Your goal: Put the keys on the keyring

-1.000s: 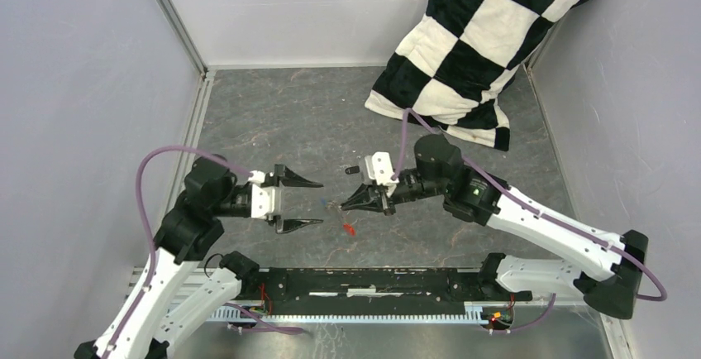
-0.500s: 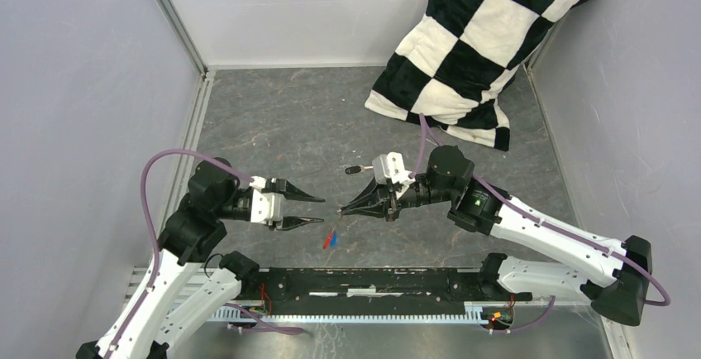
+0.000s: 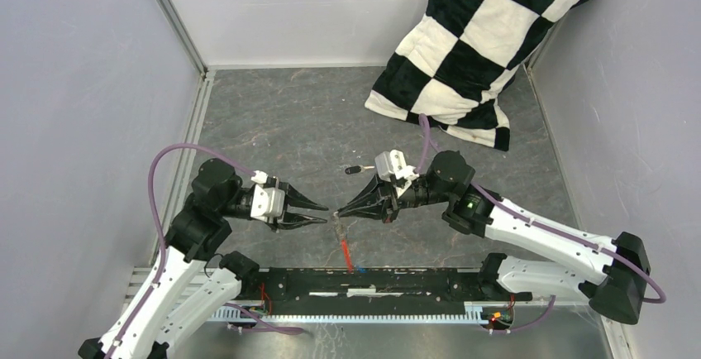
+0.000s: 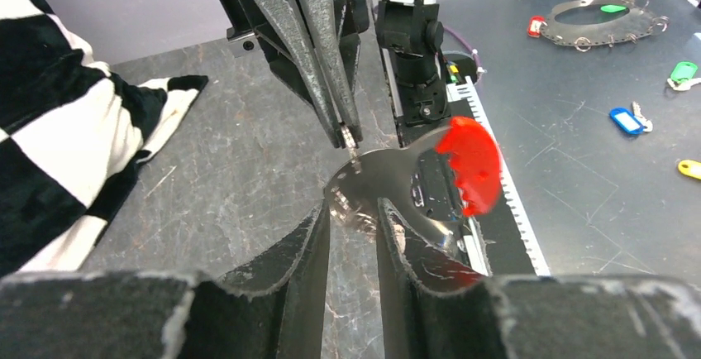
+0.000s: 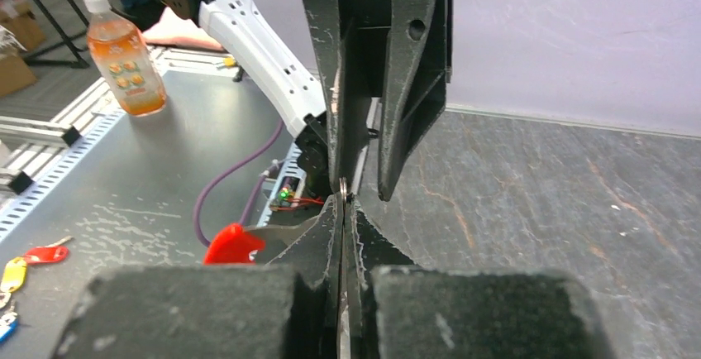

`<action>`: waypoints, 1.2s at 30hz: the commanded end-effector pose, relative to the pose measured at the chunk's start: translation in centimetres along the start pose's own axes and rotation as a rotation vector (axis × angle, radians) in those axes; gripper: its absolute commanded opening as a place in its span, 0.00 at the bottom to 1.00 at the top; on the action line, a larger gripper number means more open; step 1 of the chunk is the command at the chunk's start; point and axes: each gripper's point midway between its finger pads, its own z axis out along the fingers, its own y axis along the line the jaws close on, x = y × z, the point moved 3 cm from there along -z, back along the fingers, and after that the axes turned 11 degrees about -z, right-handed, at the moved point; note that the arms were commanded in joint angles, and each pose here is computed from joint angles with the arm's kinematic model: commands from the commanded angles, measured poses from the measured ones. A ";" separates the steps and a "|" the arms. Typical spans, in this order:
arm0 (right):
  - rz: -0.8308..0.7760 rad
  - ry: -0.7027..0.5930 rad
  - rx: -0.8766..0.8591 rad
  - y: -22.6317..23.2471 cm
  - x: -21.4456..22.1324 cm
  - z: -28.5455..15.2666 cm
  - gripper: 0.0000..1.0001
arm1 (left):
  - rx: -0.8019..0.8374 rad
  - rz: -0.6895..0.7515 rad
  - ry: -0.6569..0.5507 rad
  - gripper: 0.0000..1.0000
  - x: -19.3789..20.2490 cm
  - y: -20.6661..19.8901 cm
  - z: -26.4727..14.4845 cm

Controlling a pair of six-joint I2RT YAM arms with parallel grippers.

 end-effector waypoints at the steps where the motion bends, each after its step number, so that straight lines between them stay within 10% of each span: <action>1: -0.008 -0.145 0.002 0.0 -2.4 0.3 0.01 | 0.034 -0.036 -0.033 0.34 -0.6 -0.3 0.3; 19: 0.014 -0.160 0.047 -0.2 -1.5 1.0 0.01 | 0.034 -0.079 -0.045 0.47 -1.0 0.0 0.6; 36: -0.013 -0.158 0.157 -0.8 -1.3 0.5 0.01 | -0.068 -0.104 -0.043 0.19 -0.6 1.1 0.3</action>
